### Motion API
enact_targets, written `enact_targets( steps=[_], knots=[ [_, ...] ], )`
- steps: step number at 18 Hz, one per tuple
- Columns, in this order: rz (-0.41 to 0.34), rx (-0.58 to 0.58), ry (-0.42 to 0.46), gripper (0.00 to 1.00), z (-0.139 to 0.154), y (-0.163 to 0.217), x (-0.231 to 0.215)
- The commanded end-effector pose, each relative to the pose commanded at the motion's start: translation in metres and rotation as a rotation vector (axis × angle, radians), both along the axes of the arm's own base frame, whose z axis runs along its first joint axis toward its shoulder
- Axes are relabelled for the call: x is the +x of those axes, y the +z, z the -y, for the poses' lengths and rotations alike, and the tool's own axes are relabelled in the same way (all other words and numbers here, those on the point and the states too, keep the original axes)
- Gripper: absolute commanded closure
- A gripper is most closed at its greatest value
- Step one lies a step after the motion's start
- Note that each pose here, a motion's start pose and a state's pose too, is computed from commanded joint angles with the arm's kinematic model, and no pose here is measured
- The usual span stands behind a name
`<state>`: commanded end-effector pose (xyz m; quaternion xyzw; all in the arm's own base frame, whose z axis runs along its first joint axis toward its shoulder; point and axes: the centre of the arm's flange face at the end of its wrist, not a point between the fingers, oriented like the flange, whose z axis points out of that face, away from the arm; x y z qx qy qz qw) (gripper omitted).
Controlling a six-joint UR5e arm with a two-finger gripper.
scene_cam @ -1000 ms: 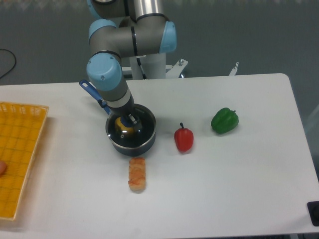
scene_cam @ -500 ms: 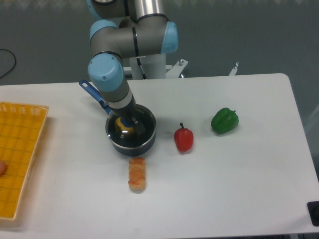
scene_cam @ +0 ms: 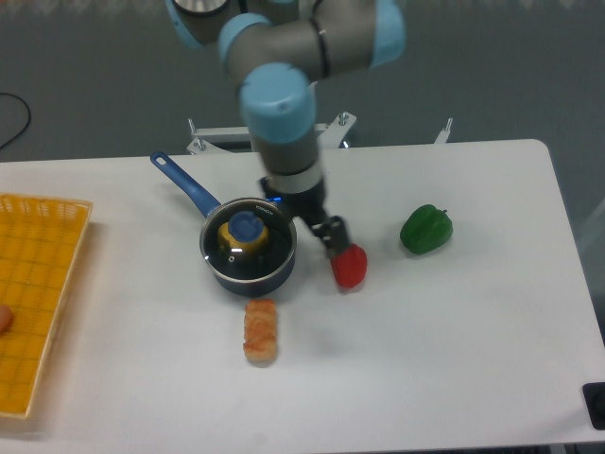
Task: Close the pot lid
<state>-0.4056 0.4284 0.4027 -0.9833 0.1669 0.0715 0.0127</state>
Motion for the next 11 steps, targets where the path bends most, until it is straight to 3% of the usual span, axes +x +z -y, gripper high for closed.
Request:
enact_targets(
  steps=[7,11],
  knots=[
    [0.019,0.064,-0.032,0.0,0.073,0.002,-0.081],
    [0.021,0.038,-0.086,0.0,0.113,-0.005,-0.105]
  ],
)
